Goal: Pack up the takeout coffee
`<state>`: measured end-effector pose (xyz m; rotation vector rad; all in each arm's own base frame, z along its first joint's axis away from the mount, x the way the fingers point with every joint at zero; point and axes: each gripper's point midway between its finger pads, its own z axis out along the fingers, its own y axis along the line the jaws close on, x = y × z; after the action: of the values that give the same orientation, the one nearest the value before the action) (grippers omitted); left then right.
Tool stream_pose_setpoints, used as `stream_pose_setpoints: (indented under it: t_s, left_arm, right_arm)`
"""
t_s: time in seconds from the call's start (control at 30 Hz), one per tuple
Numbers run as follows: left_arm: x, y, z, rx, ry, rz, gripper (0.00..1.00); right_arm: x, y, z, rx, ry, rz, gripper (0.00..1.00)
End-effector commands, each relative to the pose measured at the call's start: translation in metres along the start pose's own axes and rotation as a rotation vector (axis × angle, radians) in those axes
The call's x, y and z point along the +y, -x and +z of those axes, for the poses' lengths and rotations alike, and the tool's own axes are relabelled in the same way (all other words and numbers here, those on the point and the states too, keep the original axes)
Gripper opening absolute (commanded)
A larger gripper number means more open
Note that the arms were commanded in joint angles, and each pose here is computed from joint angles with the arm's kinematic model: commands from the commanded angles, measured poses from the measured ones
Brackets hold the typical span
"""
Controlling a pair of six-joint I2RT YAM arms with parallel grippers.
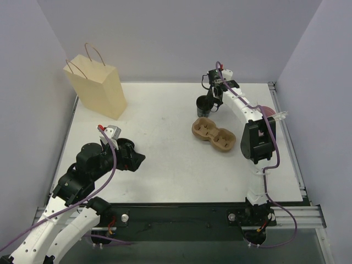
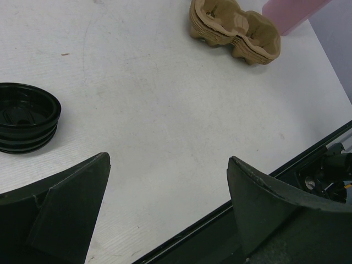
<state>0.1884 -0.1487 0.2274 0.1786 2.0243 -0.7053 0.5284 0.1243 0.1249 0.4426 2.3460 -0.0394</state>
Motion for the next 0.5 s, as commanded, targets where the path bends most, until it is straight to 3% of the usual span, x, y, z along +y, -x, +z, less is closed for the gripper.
stream_pose_setpoints:
  t_s: [0.0, 0.47]
  left_arm:
    - [-0.0048, 0.0107, 0.0006, -0.042, -0.016, -0.003, 0.97]
    - [-0.0063, 0.0107, 0.0012, -0.041, -0.024, -0.003, 0.97]
  right_arm:
    - [-0.0081, 0.0076, -0.0054, -0.018, -0.024, 0.0, 0.27]
    - [-0.0164, 0.0011, 0.001, 0.004, -0.047, -0.011, 0.24]
